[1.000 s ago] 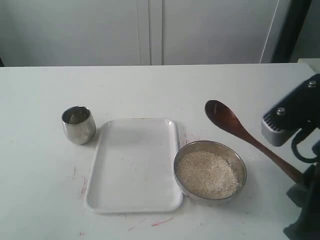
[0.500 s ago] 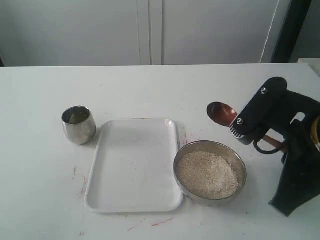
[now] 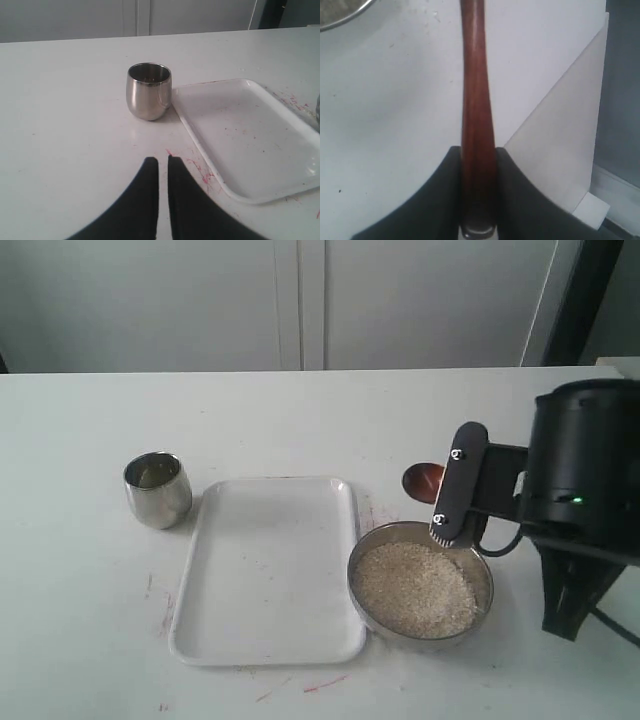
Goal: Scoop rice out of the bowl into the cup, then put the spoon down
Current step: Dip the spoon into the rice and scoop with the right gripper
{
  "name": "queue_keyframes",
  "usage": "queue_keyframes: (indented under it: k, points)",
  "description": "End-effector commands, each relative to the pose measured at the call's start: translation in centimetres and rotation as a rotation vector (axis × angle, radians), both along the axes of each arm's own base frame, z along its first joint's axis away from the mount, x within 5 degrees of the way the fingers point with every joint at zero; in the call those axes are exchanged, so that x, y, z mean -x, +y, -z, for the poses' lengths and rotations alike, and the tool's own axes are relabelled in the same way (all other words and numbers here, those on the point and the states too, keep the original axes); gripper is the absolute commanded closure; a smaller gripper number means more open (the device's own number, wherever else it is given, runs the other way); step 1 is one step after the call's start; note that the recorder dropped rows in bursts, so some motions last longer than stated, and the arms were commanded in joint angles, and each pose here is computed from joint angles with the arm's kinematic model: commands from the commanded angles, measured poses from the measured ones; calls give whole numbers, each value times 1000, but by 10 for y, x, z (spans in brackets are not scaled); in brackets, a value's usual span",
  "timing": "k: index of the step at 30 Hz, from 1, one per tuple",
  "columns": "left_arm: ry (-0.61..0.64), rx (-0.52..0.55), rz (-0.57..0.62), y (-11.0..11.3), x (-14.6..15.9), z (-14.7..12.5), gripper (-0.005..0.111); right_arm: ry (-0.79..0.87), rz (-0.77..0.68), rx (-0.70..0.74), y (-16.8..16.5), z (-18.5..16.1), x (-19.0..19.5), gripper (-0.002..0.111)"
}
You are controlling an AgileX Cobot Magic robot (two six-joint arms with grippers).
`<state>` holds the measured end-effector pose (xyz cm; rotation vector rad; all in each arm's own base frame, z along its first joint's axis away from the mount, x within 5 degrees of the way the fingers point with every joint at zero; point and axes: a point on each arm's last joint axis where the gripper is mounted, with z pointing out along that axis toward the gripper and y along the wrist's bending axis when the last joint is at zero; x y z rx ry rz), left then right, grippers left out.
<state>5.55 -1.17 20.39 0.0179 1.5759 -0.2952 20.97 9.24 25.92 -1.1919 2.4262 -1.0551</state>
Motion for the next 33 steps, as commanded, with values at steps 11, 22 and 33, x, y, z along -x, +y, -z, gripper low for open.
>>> queue_keyframes:
  k: [11, 22, 33]
  points:
    - [-7, 14, 1, 0, 0, -2, 92, 191, -23, 153, 13, 51, -14, 108]
    - [-7, 14, 1, 0, 0, -2, 92, 236, -1, 130, 13, 57, -8, 108]
    - [-7, 14, 1, 0, 0, -2, 92, 256, 6, 115, 14, 58, -7, 108]
